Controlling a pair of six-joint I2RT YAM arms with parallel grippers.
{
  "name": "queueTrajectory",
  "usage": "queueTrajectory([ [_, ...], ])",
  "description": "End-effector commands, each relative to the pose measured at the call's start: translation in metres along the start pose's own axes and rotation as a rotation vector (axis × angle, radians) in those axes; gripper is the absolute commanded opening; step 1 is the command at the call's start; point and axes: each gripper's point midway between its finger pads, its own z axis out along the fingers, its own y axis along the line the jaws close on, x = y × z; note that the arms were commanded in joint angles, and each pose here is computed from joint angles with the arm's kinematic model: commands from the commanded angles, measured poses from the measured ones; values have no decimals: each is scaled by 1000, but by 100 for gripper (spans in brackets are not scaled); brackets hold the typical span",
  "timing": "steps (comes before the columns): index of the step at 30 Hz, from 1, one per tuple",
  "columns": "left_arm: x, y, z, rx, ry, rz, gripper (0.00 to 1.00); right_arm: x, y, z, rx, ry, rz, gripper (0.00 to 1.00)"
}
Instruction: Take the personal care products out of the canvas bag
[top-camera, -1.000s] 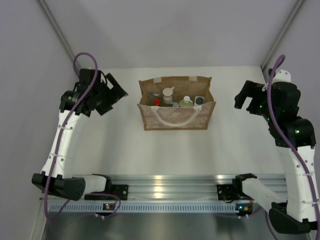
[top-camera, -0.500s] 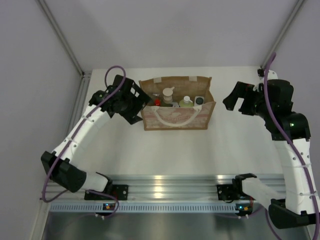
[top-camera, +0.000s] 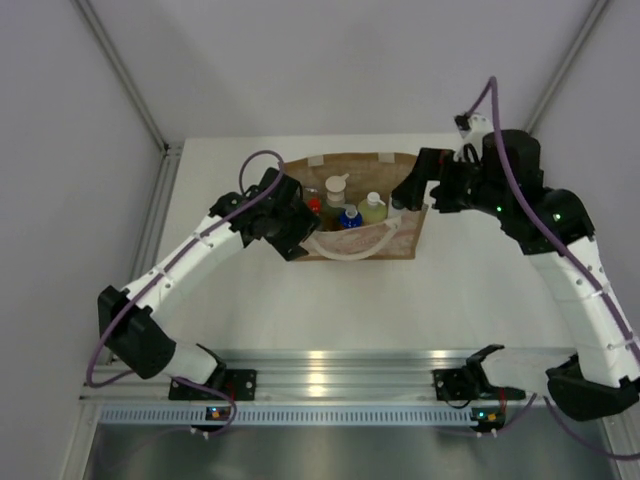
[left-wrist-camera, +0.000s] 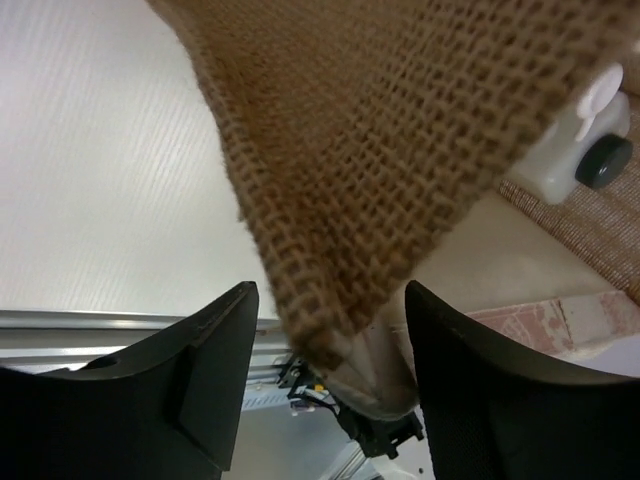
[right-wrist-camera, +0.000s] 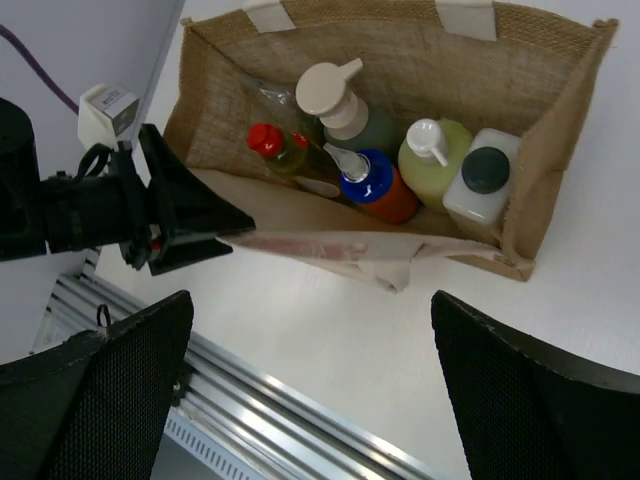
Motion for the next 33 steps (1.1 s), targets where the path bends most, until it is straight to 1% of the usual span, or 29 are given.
queueTrajectory([
  [1,6,-9,10,9,2,-14,63,-11,14,33,72,-11,11,99],
  [3,11,-5,12,-3,6,-17,53,-7,19,51,118,0,-1,99],
  [4,12,-1,13,-11,10,-30,44,-3,22,68,135,24,21,99],
  [5,13,1,14,-16,9,-35,42,-3,20,77,158,30,35,99],
  [6,7,4,15,-24,-25,-37,42,0,23,85,173,36,35,100],
  [7,5,6,14,-26,-39,-39,38,2,25,103,188,56,31,99],
  [8,4,7,14,-27,-45,-34,35,5,29,112,191,68,23,99],
  [11,2,11,17,-40,-62,-32,27,8,31,147,239,87,13,99],
  [12,2,12,19,-43,-62,-34,24,16,23,167,279,113,5,97],
  [13,2,11,20,-41,-59,-34,20,8,28,171,280,96,5,96],
  [14,4,12,23,-45,-49,-32,18,11,28,178,293,108,-6,95],
  [16,7,14,27,-56,-35,-31,18,13,23,198,342,114,-44,94],
  [18,9,14,30,-64,-20,-34,13,18,20,210,362,134,-58,93],
  [21,10,15,31,-67,-17,-34,9,33,14,237,390,168,-85,90],
  [23,10,16,31,-70,-17,-39,9,32,14,242,397,164,-92,88],
  [26,10,16,31,-69,-15,-37,9,37,7,252,421,173,-102,81],
  [33,12,15,34,-74,-3,-28,9,57,-1,269,446,217,-106,75],
])
